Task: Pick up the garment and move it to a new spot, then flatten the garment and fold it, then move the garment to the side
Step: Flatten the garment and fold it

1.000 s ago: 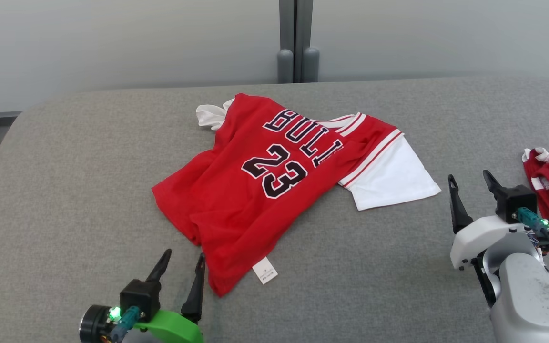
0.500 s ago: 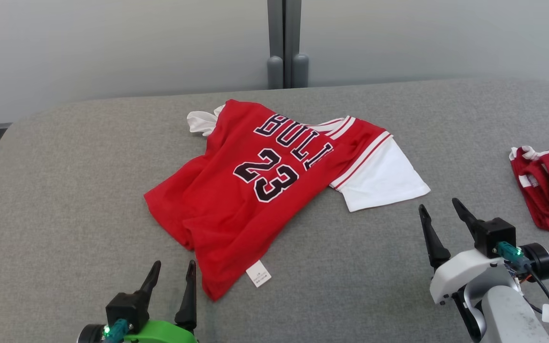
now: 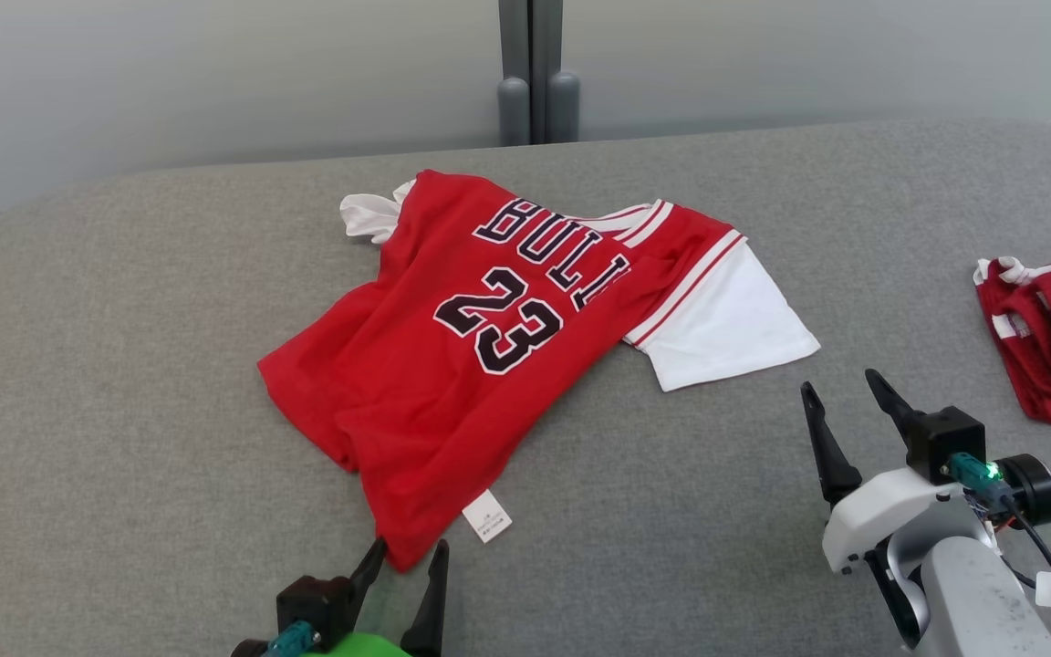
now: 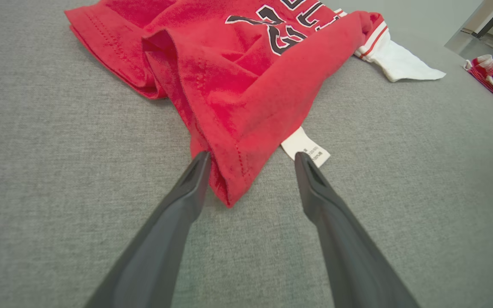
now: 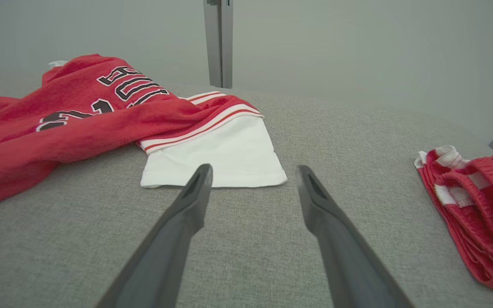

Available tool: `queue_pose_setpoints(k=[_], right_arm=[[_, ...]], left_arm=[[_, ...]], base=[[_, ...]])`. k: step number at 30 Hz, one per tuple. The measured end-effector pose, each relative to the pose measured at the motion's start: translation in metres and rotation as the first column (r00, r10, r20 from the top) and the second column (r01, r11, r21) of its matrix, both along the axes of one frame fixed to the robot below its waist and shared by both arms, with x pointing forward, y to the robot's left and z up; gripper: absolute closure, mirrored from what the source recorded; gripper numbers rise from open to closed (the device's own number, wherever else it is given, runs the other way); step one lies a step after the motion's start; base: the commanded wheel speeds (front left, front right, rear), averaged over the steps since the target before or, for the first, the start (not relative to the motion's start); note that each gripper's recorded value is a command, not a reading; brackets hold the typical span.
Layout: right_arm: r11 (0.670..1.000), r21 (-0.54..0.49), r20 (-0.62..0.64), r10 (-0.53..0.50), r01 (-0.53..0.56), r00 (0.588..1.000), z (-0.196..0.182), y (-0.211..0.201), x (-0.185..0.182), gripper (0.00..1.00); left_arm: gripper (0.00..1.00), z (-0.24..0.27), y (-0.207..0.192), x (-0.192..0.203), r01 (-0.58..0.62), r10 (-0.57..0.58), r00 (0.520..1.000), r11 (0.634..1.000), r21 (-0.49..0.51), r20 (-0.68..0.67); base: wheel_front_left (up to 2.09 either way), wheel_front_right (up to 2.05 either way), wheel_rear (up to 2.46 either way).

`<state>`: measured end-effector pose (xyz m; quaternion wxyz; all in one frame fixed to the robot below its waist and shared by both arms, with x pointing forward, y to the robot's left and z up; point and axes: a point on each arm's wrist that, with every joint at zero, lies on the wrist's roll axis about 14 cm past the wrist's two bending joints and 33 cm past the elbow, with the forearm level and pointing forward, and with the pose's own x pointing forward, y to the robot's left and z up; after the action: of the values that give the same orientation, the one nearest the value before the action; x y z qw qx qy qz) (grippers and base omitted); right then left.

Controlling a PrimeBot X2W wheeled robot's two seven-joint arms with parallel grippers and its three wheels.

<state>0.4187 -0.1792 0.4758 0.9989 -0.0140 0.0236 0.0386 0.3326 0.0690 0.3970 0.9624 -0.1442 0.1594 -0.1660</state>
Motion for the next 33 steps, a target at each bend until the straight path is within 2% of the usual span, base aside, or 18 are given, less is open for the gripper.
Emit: queue_pose_setpoints(k=[9,10,11,12,13,14,23,33], right_arm=[[1.000,-0.014,-0.017,-0.016,0.016,1.000,-0.006,-0.007,0.001,0.00],[1.000,-0.014,-0.018,-0.017,0.016,1.000,-0.007,-0.007,0.002,0.00],[1.000,-0.015,-0.020,-0.017,0.017,1.000,-0.007,-0.007,0.002,0.00],[1.000,-0.015,-0.022,-0.017,0.016,1.000,-0.008,-0.007,0.002,0.00],[1.000,-0.017,-0.026,-0.016,0.016,1.000,-0.009,-0.007,0.003,0.00],[1.000,-0.019,-0.029,-0.015,0.014,0.999,-0.010,-0.007,0.004,0.00],[0.999,-0.048,-0.028,-0.003,0.002,1.000,-0.011,-0.003,0.032,0.00],[0.996,-0.086,-0.142,-0.029,0.016,0.989,-0.044,-0.007,0.075,0.00]], left_arm=[[0.00,-0.012,-0.008,0.003,0.025,-0.026,0.999,1.000,-0.007,-0.047],[0.09,-0.012,-0.008,0.003,0.024,-0.025,0.998,1.000,-0.011,-0.050],[0.45,-0.013,-0.009,0.003,0.026,-0.026,0.998,1.000,-0.013,-0.055],[0.74,-0.015,-0.010,0.002,0.027,-0.028,0.998,0.999,-0.018,-0.061],[0.96,-0.016,-0.011,0.001,0.029,-0.030,0.997,0.999,-0.021,-0.067],[1.00,-0.017,-0.013,0.001,0.033,-0.035,0.997,0.999,-0.023,-0.072],[1.00,-0.028,-0.017,0.006,0.052,-0.056,0.992,0.998,-0.033,-0.113],[1.00,-0.038,-0.009,0.013,0.051,-0.055,0.989,0.998,-0.031,-0.136]], base=[[0.00,0.00,0.00],[0.00,0.00,0.00],[0.00,0.00,0.00],[0.00,0.00,0.00],[0.00,0.00,0.00],[0.00,0.00,0.00],[0.00,0.00,0.00],[0.00,0.00,0.00]])
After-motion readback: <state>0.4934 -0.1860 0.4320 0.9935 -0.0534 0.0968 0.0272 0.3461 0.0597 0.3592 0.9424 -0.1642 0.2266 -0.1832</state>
